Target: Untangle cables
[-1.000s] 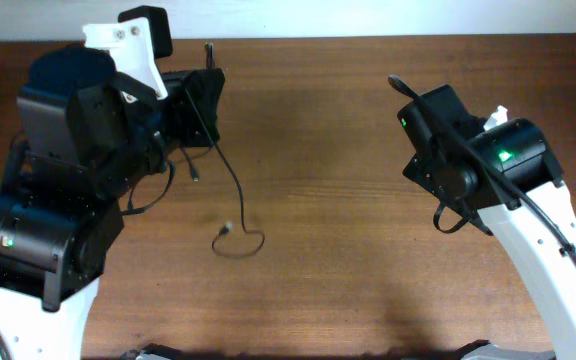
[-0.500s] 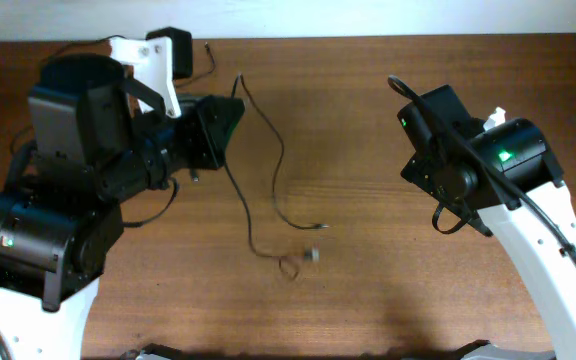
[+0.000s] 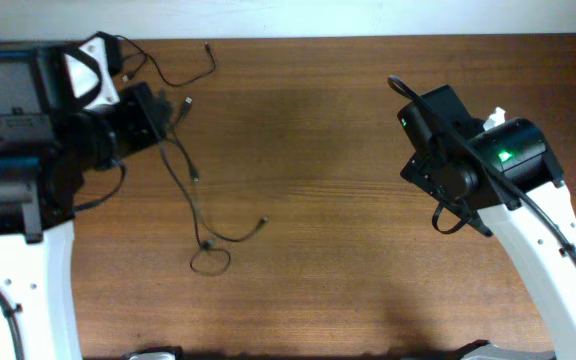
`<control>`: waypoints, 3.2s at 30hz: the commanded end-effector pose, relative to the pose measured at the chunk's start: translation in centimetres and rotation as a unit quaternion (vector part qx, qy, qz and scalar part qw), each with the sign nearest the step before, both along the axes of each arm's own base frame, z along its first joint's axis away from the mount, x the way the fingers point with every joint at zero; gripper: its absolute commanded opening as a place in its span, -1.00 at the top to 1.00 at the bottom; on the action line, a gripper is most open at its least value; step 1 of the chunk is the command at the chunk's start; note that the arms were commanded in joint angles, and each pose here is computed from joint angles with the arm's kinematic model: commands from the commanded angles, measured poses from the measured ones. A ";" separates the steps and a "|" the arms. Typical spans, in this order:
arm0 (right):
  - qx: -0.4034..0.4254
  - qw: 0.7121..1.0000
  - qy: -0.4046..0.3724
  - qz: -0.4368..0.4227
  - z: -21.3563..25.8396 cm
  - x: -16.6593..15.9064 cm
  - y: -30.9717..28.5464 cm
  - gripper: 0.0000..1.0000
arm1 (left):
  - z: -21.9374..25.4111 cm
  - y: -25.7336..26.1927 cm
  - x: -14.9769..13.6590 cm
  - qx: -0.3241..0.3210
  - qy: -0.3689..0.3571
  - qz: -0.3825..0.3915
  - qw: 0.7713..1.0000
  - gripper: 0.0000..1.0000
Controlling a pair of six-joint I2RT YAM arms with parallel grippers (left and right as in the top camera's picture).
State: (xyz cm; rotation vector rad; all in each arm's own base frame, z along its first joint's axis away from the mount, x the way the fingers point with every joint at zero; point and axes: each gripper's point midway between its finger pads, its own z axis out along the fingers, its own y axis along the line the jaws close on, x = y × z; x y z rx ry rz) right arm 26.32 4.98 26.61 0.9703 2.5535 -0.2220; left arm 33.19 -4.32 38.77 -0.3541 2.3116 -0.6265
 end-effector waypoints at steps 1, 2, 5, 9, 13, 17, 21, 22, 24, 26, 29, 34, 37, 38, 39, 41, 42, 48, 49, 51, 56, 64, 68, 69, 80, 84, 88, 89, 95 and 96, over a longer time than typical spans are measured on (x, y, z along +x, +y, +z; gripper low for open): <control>0.003 1.000 -0.005 -0.001 0.3 -0.1 0.0 -0.97 | -1.3 3.6 1.5 0.005 0.018 0.044 0.999 1.00; 0.003 1.000 -0.005 -0.001 0.3 -0.1 0.0 -0.97 | -1.8 4.5 1.9 0.004 0.026 0.058 0.998 1.00; 0.003 1.000 -0.005 -0.001 0.3 -0.1 0.0 -0.97 | -3.6 7.0 2.9 -0.002 0.054 0.089 0.995 1.00; 0.003 1.000 -0.005 -0.001 0.3 -0.1 0.0 -0.97 | -5.9 9.8 3.4 -0.020 0.100 0.131 0.986 1.00; 0.003 1.000 -0.005 -0.001 0.3 -0.1 0.0 -0.97 | -7.7 12.8 3.5 -0.032 0.127 0.168 0.977 1.00; 0.003 1.000 -0.005 -0.001 0.3 -0.1 0.0 -0.97 | -8.9 16.2 3.5 -0.038 0.140 0.211 0.967 1.00; 0.003 1.000 -0.005 -0.001 0.3 -0.1 0.0 -0.97 | -10.5 20.6 2.8 -0.056 0.159 0.270 0.948 1.00; 0.003 1.000 -0.005 -0.001 0.3 -0.1 0.0 -0.97 | -10.8 21.3 2.6 -0.056 0.161 0.279 0.945 1.00; 0.003 1.000 -0.005 -0.001 0.3 -0.1 0.0 -0.97 | -11.6 23.7 2.2 -0.047 0.167 0.308 0.935 1.00; 0.003 1.000 -0.005 -0.001 0.3 -0.1 0.0 -0.97 | -12.4 26.2 1.7 -0.027 0.173 0.340 0.924 1.00; 0.003 1.000 -0.005 -0.001 0.3 -0.1 0.0 -0.97 | -13.8 29.7 0.5 0.007 0.191 0.388 0.902 1.00; 0.003 1.000 -0.005 -0.001 0.3 -0.1 0.0 -0.97 | -17.2 34.0 -1.7 0.008 0.243 0.488 0.839 1.00; 0.003 1.000 -0.005 -0.001 0.3 -0.1 0.0 -0.97 | -18.9 35.8 -1.8 0.021 0.254 0.506 0.824 1.00; 0.003 1.000 -0.005 -0.001 0.3 -0.1 0.0 -0.97 | -19.6 36.7 -1.8 0.033 0.257 0.514 0.818 1.00; 0.003 1.000 -0.005 -0.001 0.3 -0.1 0.0 -0.97 | -20.0 37.3 -1.9 0.043 0.261 0.520 0.812 1.00; 0.004 1.000 -0.005 -0.001 0.3 -0.1 0.0 -0.97 | -21.0 38.5 -2.4 0.070 0.275 0.534 0.797 0.81; 0.003 1.000 -0.005 -0.001 0.3 -0.1 0.0 -0.97 | -21.5 39.0 -2.7 0.081 0.282 0.539 0.789 0.74; 0.004 1.000 -0.005 -0.001 0.3 -0.1 0.0 -0.97 | -24.5 41.3 -3.9 0.127 0.322 0.558 0.754 0.58; 0.003 1.000 -0.005 -0.001 0.3 -0.1 0.0 -0.97 | -24.8 41.4 -4.0 0.126 0.326 0.558 0.752 0.06; 0.003 1.000 -0.005 -0.001 0.3 -0.1 0.0 -0.97 | -25.4 41.6 -4.1 0.125 0.331 0.559 0.750 -0.59; 0.003 1.000 -0.005 -0.001 0.3 -0.1 0.0 -0.97 | -25.4 41.9 -4.3 0.119 0.330 0.554 0.755 -0.50; 0.003 1.000 -0.005 -0.001 0.3 -0.1 0.0 -0.97 | -25.1 34.0 6.0 -0.064 0.225 0.352 0.906 0.09; 0.003 1.000 -0.005 -0.001 0.3 -0.1 0.0 -0.97 | -27.0 30.9 8.5 -0.048 0.245 0.316 0.915 -0.14; 0.003 1.000 -0.005 -0.001 0.3 -0.1 0.0 -0.97 | -28.3 29.5 9.5 -0.041 0.256 0.300 0.918 -0.17; 0.003 1.000 -0.005 -0.001 0.3 -0.1 0.0 -0.97 | -32.7 21.3 17.0 0.049 0.243 0.218 0.944 -0.63; 0.003 1.000 -0.005 -0.001 0.3 -0.1 0.0 -0.96 | -32.6 22.3 17.1 0.145 0.244 0.252 0.925 -0.64; 0.003 1.000 -0.005 -0.001 0.3 -0.1 0.0 -0.97 | -33.0 22.4 17.1 0.172 0.249 0.258 0.918 -0.32; 0.003 1.000 -0.005 -0.001 0.3 -0.1 0.0 -0.97 | -33.2 22.5 17.0 0.173 0.251 0.259 0.917 -0.24; 0.003 1.000 -0.005 -0.001 0.3 -0.1 0.0 -0.97 | -35.3 22.3 16.6 0.172 0.274 0.253 0.912 -0.41; 0.003 1.000 -0.005 -0.001 0.3 -0.1 0.0 -0.97 | -35.5 22.3 16.5 0.172 0.277 0.252 0.911 -0.42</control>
